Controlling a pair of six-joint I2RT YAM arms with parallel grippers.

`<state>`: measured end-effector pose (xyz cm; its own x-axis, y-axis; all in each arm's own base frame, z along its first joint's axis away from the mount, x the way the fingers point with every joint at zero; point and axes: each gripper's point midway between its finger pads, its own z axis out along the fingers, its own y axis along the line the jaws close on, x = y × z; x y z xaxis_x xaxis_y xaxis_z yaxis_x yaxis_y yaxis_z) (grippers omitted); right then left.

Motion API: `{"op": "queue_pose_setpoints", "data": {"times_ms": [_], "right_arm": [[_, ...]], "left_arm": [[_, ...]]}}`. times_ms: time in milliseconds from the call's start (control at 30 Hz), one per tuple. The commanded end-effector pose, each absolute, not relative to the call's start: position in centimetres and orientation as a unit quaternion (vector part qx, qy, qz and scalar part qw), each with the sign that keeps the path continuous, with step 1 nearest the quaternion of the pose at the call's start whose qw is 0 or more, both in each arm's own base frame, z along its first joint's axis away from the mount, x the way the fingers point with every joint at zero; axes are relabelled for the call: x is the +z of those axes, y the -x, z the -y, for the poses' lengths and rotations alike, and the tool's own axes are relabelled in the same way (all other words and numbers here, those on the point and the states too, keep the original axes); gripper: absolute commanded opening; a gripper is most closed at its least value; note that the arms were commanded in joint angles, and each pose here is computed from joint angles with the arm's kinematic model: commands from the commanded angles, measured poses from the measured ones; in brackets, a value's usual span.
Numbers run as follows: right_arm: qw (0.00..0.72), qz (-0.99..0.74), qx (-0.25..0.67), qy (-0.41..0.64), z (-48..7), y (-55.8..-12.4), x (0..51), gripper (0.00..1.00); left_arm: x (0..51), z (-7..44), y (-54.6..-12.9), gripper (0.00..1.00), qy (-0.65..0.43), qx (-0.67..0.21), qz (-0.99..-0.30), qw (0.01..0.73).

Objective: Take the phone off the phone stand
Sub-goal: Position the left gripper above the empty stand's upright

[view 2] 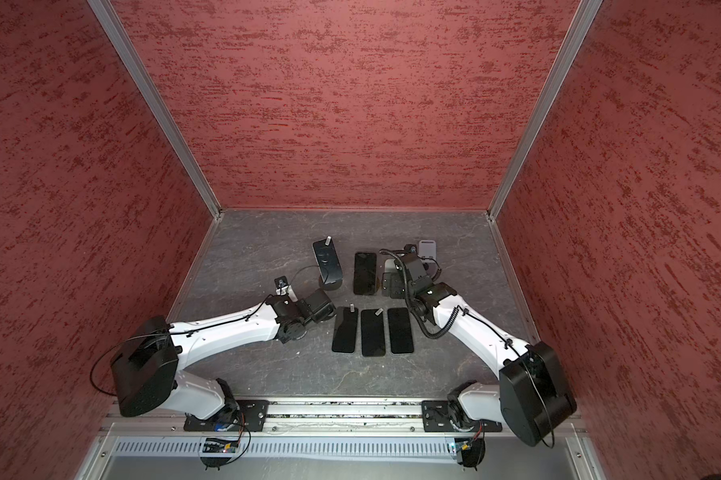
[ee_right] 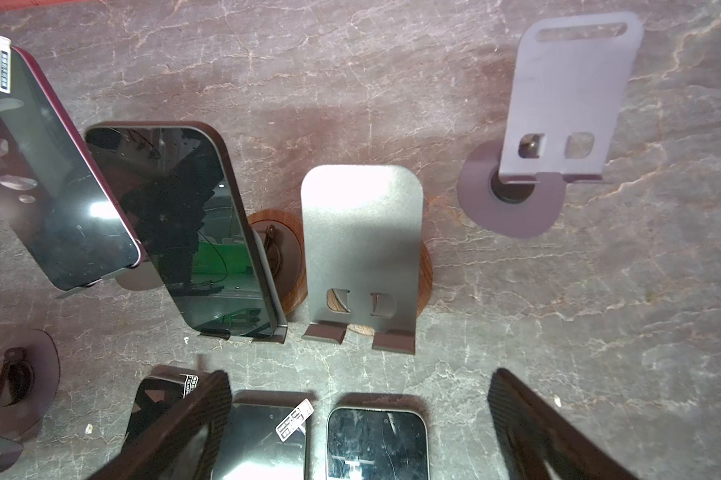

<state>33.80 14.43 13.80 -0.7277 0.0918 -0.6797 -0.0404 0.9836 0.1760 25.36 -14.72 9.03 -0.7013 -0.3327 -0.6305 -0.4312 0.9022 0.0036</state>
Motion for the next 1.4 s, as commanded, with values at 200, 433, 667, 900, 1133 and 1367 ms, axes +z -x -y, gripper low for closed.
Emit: {"op": "queue_pose_setpoints", "data": {"times_ms": [200, 433, 667, 900, 1133, 1367], "right_arm": [[0.367, -0.925, 0.094, -0.025, -14.3, -34.2, 13.7, 0.99], [0.368, -0.925, 0.091, -0.025, -14.3, -34.3, 13.7, 0.99], [0.364, -0.927, 0.090, -0.025, -14.4, -34.5, 13.6, 0.99], [0.366, -0.926, 0.089, -0.024, -14.5, -34.7, 13.9, 0.99], [0.363, -0.927, 0.089, -0.023, -14.7, -35.0, 13.9, 0.99], [0.364, -0.927, 0.089, -0.021, -14.9, -35.3, 14.2, 0.99]], "left_arm": [[7.0, 14.9, -26.5, 0.94, 0.184, 0.076, -0.928, 0.315], [6.3, 14.5, -27.0, 0.89, 0.173, 0.095, -0.931, 0.308], [5.4, 14.3, -27.1, 0.82, 0.162, 0.110, -0.933, 0.301], [5.1, 14.2, -27.2, 0.72, 0.161, 0.117, -0.933, 0.300], [5.2, 13.9, -27.3, 0.64, 0.161, 0.122, -0.931, 0.303], [6.3, 13.3, -27.5, 0.62, 0.162, 0.125, -0.928, 0.311]]}}
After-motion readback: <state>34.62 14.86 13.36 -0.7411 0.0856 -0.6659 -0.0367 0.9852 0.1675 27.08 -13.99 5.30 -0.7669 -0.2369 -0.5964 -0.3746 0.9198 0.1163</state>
